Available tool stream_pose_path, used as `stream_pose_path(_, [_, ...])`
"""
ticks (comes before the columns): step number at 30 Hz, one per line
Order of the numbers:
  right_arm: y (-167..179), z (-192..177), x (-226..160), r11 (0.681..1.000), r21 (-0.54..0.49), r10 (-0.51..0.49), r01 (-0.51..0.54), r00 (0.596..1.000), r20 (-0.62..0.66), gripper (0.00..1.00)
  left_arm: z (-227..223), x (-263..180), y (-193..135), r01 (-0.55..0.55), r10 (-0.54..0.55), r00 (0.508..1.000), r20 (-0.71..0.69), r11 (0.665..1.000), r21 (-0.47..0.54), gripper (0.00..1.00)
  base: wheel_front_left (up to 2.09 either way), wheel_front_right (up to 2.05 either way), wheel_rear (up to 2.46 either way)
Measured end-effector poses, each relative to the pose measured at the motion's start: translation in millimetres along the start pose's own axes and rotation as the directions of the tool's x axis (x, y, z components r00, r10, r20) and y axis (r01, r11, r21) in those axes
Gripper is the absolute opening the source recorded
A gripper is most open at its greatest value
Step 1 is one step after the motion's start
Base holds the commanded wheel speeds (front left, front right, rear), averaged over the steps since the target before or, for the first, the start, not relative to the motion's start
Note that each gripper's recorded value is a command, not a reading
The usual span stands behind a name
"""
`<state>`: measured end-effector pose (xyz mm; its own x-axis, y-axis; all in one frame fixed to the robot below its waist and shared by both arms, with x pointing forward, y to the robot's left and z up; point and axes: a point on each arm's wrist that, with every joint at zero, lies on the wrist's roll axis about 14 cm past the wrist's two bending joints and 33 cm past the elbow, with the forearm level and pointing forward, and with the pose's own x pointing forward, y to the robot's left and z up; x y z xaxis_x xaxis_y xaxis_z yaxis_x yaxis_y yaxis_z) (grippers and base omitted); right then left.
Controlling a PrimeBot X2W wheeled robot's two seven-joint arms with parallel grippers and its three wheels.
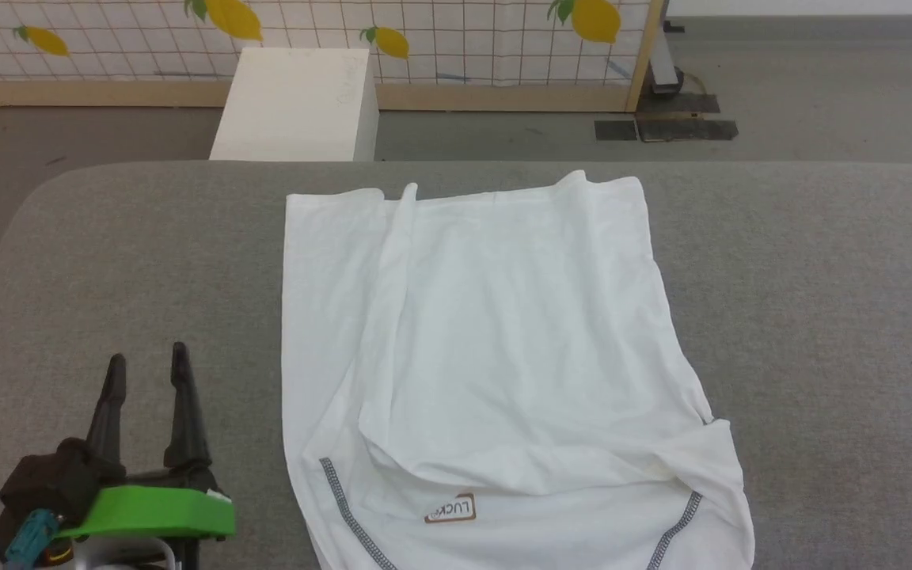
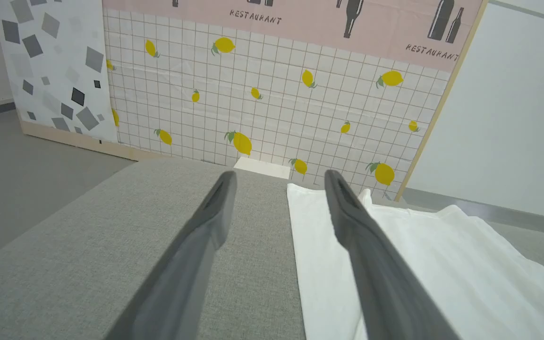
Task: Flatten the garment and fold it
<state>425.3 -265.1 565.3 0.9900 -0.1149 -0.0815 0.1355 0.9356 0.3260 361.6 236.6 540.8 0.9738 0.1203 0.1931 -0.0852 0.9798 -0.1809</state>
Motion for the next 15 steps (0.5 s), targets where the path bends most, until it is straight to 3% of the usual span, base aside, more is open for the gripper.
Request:
stream_pose_path(5, [-15, -10, -2, 0.999, 0.030, -0.034, 0.034, 0.999, -0.021, 1.00, -14, 27, -16, 0.054, -0.056, 0.996, -0.064, 0.998, -0.036, 1.00, 0.00, 0.00, 0.00])
stream_pose_path(11, [-14, -21, 10, 0.999, 0.016, -0.034, 0.034, 0.998, -0.045, 1.00, -16, 102, -27, 0.138, -0.139, 0.980, -0.143, 0.990, -0.022, 1.00, 0.00, 0.00, 0.00])
stream_pose_path(15, [-7, -27, 27, 1.000, 0.003, -0.014, 0.014, 0.998, -0.058, 1.00, -38, 150, -19, 0.116, -0.125, 0.945, -0.304, 0.992, -0.046, 1.00, 0.00, 0.00, 0.00])
